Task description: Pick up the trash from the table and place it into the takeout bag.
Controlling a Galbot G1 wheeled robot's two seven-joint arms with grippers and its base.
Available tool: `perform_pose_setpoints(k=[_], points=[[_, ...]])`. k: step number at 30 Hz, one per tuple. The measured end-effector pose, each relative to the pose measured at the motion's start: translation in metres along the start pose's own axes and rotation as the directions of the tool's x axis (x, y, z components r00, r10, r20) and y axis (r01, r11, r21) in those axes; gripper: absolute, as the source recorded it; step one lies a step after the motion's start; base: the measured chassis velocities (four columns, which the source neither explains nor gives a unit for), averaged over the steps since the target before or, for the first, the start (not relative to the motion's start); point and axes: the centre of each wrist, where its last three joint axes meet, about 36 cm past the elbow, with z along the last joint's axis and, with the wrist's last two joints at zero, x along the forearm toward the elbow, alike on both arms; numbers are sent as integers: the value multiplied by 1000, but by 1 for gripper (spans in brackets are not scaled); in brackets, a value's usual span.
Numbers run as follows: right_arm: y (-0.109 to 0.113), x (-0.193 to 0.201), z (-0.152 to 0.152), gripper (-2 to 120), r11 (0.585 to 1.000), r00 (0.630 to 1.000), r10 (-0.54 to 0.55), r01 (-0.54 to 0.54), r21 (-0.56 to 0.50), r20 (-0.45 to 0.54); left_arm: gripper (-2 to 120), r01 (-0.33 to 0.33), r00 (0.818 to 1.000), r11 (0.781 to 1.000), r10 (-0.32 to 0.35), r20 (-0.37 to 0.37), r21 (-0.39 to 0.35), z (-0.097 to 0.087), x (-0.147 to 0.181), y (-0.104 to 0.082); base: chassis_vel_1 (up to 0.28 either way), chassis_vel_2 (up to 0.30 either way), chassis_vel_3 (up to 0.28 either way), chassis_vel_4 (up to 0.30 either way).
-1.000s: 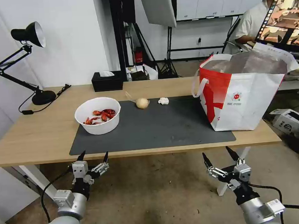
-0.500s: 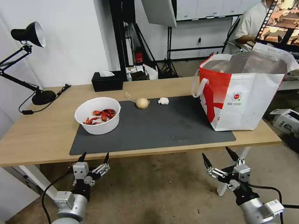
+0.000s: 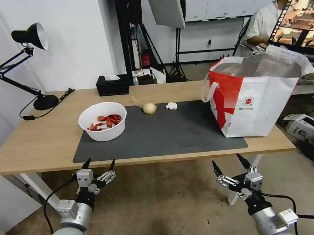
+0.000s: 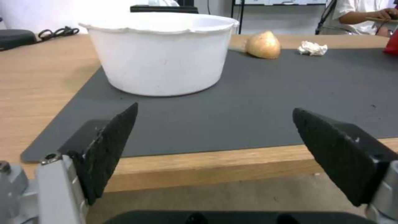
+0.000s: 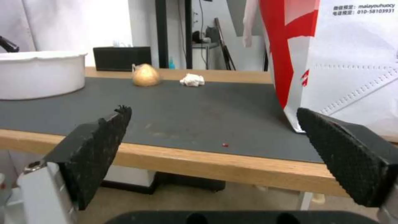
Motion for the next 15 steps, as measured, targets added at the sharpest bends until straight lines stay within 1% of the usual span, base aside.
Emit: perform_pose_setpoints(k=[15], points=[[0, 0, 0, 100, 1000, 1000, -4, 4, 0, -4, 100, -1, 1000, 1000, 1, -7, 7, 2, -1, -1, 0, 0, 0, 0]])
